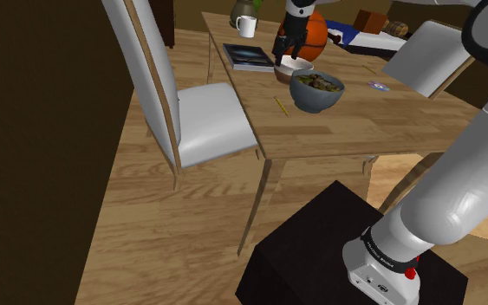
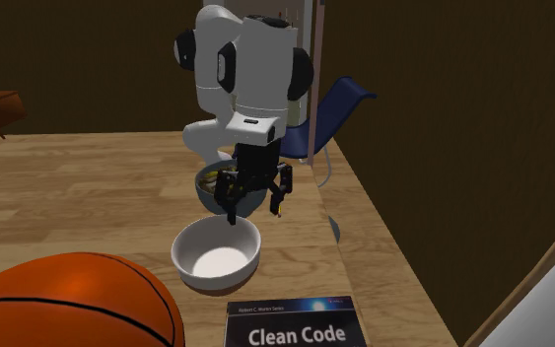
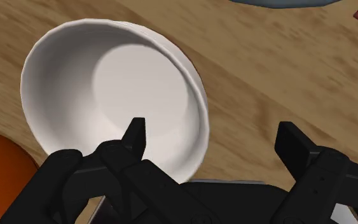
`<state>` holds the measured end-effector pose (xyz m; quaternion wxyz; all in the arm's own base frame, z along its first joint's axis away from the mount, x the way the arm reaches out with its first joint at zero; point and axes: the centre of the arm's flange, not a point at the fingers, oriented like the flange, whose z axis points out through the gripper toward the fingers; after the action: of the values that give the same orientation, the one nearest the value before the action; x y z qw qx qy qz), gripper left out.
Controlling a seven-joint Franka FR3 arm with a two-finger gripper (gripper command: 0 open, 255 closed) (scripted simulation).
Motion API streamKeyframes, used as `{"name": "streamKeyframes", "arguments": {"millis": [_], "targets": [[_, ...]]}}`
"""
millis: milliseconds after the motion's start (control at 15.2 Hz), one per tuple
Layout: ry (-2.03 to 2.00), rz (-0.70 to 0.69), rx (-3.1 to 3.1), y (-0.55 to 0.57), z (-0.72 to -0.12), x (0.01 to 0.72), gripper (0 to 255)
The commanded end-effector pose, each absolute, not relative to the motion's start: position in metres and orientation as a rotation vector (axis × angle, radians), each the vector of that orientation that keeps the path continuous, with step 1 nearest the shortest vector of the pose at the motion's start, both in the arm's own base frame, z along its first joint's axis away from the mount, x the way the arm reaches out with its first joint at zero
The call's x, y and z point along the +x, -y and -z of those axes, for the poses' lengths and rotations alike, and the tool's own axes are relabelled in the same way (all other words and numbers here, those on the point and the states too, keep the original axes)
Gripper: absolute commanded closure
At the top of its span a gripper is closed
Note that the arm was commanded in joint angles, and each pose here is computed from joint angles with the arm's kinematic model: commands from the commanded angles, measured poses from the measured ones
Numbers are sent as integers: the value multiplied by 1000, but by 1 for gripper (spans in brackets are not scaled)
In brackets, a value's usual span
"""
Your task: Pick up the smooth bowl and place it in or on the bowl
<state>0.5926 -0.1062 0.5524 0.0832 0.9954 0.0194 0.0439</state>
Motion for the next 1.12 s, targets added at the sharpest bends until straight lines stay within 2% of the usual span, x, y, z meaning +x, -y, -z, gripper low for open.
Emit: {"name": "streamKeyframes", "arguments": {"millis": [0, 396, 924, 990, 1056], "targets": [[-62, -129, 2965, 109, -546, 599, 0], [-62, -129, 2965, 115, -512, 602, 0], [-62, -129, 2965, 115, -512, 602, 0], [-62, -129, 2965, 115, -512, 602, 255], [-62, -129, 2965, 115, -512, 602, 255]]}}
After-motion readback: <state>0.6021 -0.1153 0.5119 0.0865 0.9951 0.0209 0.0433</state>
